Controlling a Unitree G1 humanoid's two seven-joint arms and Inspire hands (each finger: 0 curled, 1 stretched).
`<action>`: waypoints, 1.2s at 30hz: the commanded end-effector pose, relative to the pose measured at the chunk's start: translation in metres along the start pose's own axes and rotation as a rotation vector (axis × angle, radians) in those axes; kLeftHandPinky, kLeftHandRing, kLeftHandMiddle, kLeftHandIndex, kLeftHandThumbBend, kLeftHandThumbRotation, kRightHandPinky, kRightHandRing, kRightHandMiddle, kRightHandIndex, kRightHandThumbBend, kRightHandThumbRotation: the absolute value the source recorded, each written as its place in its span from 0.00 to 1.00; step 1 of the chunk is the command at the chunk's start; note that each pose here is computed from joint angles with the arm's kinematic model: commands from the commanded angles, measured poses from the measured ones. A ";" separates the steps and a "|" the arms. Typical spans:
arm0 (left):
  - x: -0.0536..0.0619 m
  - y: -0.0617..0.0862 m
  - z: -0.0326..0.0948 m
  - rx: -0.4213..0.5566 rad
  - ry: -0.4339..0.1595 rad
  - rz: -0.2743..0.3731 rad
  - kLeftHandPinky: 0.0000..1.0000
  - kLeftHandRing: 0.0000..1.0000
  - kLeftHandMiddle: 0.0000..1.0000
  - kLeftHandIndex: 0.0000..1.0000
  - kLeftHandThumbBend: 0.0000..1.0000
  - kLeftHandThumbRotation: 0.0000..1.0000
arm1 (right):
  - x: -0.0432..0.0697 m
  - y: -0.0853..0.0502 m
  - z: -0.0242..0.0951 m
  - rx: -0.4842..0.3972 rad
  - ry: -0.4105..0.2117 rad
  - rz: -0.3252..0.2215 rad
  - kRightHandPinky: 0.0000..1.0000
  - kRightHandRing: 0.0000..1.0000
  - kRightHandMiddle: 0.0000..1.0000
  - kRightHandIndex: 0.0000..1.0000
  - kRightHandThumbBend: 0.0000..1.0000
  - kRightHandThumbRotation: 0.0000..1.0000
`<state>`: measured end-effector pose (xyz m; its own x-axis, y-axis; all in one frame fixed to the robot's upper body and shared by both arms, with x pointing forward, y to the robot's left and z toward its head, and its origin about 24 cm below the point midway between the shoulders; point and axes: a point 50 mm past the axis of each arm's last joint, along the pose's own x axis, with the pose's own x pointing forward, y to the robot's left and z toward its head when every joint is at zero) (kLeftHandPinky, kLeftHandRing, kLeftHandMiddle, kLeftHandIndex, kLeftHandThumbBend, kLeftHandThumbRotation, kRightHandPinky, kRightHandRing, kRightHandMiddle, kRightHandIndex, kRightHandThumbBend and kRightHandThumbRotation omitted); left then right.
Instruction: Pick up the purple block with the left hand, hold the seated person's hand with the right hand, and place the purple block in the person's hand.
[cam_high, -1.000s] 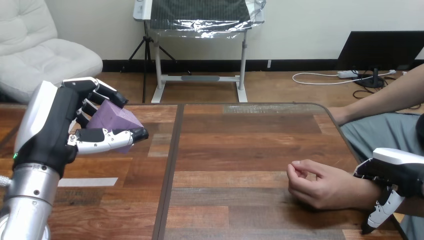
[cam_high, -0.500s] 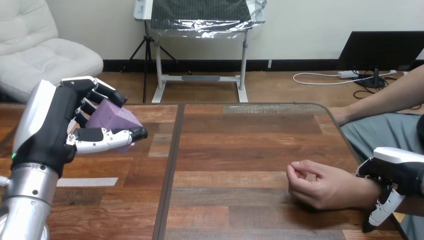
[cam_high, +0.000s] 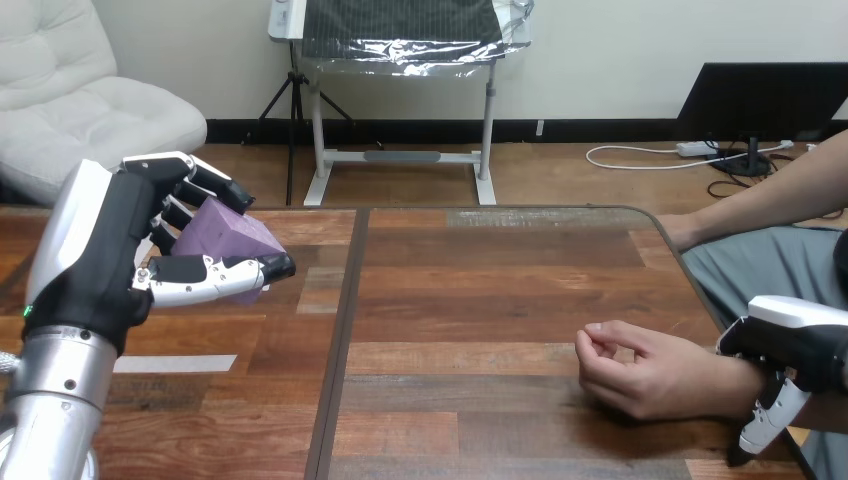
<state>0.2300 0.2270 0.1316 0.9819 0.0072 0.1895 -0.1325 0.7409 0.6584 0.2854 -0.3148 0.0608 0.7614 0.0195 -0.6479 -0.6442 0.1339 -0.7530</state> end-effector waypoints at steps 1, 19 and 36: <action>0.006 0.006 0.009 -0.017 -0.053 0.034 0.25 0.31 0.37 0.42 0.64 0.00 | 0.004 0.009 -0.006 0.033 0.028 0.041 0.29 0.41 0.49 0.54 0.91 0.00; 0.011 -0.001 0.006 -0.041 -0.059 0.019 0.25 0.31 0.37 0.42 0.64 0.00 | 0.002 -0.003 -0.003 0.036 -0.032 -0.071 0.27 0.36 0.45 0.51 0.78 0.10; 0.021 -0.010 0.001 -0.133 -0.023 0.002 0.27 0.34 0.39 0.43 0.64 0.00 | 0.002 -0.018 0.003 0.069 -0.083 -0.136 0.29 0.36 0.43 0.52 0.74 0.16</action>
<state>0.2368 0.2274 0.1139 0.9903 0.0226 0.1372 -0.0996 0.8039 0.5864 0.2905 -0.3169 0.0685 0.8256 0.0746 -0.5593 -0.5633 0.1661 -0.8094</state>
